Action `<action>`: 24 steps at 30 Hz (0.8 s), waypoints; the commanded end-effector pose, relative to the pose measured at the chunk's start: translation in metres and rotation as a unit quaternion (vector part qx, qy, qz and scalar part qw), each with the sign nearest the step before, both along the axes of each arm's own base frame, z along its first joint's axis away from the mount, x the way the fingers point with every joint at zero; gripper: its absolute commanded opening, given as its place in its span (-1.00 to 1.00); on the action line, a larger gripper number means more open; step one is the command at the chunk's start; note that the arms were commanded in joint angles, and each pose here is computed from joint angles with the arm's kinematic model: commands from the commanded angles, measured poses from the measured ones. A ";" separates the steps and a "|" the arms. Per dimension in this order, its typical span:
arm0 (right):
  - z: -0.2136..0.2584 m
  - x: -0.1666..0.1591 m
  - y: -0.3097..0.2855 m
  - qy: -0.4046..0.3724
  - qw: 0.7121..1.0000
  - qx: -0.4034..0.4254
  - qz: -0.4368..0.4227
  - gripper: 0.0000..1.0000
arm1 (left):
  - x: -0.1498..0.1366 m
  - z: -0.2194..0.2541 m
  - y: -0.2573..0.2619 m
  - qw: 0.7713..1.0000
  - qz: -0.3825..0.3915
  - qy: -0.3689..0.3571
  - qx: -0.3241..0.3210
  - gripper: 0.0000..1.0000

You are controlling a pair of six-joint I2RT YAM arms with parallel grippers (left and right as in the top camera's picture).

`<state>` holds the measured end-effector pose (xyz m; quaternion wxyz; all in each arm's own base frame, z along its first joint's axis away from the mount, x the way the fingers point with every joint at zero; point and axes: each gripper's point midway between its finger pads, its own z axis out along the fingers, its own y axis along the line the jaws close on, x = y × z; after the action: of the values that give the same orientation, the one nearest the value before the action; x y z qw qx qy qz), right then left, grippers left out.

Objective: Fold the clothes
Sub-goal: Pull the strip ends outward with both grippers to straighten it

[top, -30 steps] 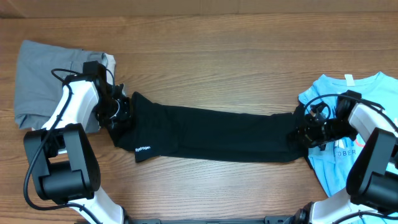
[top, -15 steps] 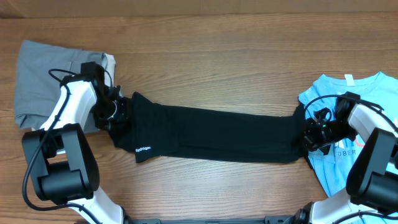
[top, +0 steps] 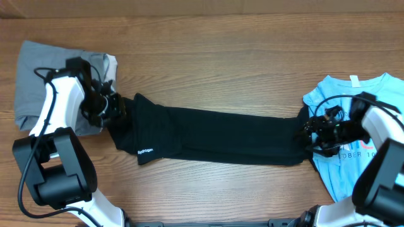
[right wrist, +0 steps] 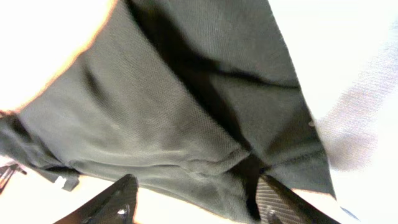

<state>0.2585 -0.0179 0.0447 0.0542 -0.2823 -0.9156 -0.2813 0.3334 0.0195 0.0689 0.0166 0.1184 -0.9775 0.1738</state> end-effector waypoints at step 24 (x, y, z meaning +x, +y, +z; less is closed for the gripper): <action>-0.025 0.001 0.004 0.002 0.996 -0.078 0.033 0.43 | 0.043 0.117 -0.006 0.994 -0.030 -0.104 -0.028 -0.15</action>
<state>0.2701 -0.0125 0.0302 0.0244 -0.2426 -0.9432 -0.2256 0.3725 0.0149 0.1775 -0.0615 0.0879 -0.9727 0.2058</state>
